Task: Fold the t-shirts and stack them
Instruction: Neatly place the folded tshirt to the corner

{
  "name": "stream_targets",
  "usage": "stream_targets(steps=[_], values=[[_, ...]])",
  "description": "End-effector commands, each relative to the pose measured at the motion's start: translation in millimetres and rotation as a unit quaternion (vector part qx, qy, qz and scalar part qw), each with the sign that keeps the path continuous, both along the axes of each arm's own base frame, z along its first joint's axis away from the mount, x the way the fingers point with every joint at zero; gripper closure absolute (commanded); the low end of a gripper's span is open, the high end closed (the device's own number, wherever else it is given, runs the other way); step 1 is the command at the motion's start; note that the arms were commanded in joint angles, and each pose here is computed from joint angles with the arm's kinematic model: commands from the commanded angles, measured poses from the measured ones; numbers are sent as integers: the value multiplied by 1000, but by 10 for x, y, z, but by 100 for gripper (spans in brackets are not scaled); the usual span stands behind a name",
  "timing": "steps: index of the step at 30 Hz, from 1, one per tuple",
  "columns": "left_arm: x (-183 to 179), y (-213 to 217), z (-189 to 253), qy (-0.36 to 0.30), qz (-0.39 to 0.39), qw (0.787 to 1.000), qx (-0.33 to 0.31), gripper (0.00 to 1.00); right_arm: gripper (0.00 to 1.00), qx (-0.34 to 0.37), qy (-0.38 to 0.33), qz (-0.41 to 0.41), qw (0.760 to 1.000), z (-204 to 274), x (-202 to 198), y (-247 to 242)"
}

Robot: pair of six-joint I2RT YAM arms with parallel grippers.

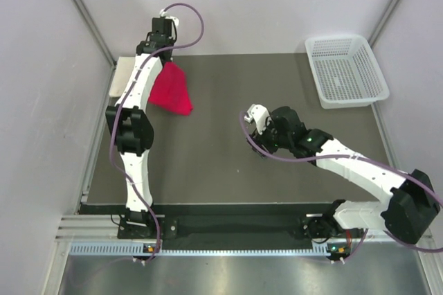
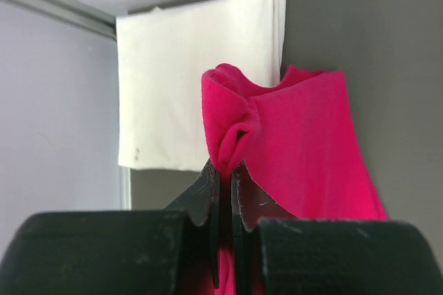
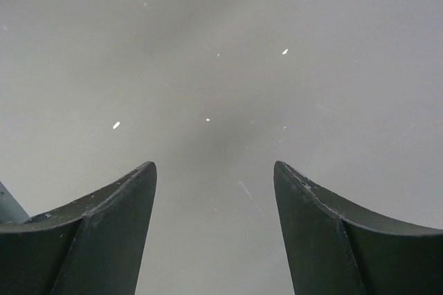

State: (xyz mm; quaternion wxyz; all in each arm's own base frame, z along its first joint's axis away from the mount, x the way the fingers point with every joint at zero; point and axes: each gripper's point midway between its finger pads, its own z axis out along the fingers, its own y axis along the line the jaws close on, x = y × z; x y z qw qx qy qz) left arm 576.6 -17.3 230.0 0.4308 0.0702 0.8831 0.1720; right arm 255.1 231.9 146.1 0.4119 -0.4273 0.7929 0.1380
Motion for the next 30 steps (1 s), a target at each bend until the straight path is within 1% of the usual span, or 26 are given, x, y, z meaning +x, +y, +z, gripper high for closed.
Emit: stream_targets(steps=[1,4,5,8,10,12,16,19,21,26,30], values=[[332,86,536,-104,-6,994,39,100,31,24,-22,6,999,256,168,122],[412,162,633,-119,-4,992,52,100,31,14,-12,2,1000,206,203,105],[441,165,587,-115,-9,992,50,100,31,12,-9,3,1000,190,202,107],[458,209,669,-126,-8,990,69,100,31,4,0,4,1000,102,203,106],[449,227,737,-133,-9,988,82,100,31,2,7,5,1000,77,199,115],[425,287,893,-144,-6,983,110,100,31,3,10,6,1000,71,205,133],[359,310,1082,-154,-14,980,125,100,31,3,12,6,1000,86,237,160],[320,266,1132,-155,-34,979,125,100,32,2,9,8,1000,111,257,178],[335,255,1099,-152,-46,978,137,100,32,0,8,7,1000,107,279,184],[399,302,1033,-150,-44,977,143,100,32,12,16,11,1000,106,269,245],[411,409,1036,-152,-40,977,141,100,32,6,20,6,1000,94,249,201]])
